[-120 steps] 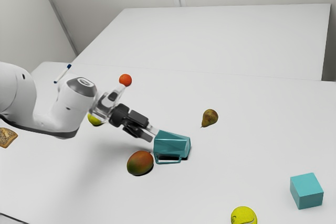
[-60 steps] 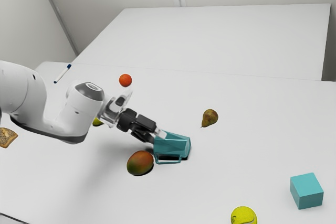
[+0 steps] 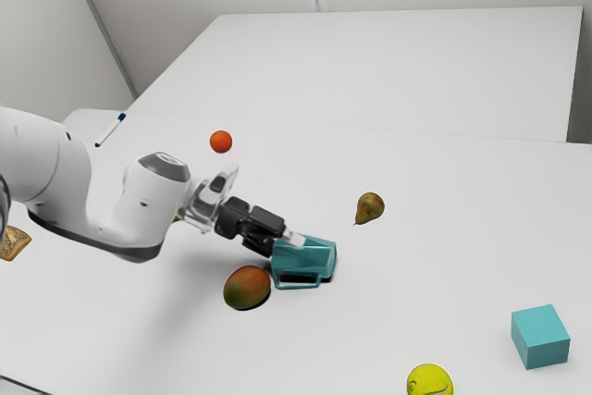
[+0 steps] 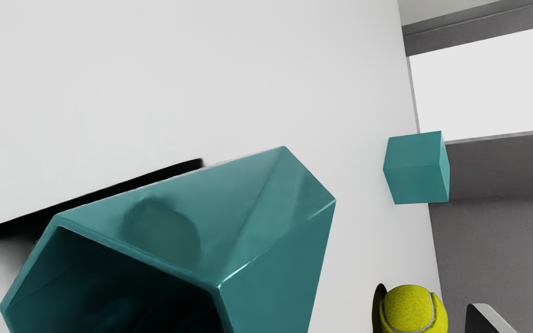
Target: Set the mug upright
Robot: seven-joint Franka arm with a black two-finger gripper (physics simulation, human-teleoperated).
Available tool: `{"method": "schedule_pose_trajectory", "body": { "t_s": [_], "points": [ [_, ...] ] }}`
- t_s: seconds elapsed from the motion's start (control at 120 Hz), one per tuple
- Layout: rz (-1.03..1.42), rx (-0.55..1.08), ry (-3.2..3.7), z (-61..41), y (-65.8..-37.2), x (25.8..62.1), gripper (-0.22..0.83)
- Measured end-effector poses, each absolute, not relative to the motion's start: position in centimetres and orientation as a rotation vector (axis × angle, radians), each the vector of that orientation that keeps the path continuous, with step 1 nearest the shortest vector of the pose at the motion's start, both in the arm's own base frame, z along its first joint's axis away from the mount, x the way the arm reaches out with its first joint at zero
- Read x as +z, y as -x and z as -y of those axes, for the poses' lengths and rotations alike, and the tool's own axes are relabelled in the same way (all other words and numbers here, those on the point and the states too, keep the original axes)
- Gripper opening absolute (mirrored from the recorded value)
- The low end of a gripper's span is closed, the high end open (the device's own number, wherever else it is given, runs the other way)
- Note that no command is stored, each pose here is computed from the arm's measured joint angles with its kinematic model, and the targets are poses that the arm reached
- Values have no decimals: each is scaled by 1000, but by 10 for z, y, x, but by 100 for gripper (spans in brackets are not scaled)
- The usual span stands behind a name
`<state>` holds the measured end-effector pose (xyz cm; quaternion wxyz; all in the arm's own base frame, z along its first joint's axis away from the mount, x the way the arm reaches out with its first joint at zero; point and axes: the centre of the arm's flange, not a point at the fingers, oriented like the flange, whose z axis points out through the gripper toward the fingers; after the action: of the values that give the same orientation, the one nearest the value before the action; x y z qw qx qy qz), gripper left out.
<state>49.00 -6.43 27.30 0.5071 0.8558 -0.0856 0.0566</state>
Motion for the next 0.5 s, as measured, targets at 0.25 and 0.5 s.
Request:
{"method": "schedule_pose_trajectory", "body": {
  "t_s": [0.25, 0.5],
  "points": [
    [209, 147, -2061, 66, -491, 274, 15],
    [225, 178, -2076, 67, -493, 283, -9]
  ]
}}
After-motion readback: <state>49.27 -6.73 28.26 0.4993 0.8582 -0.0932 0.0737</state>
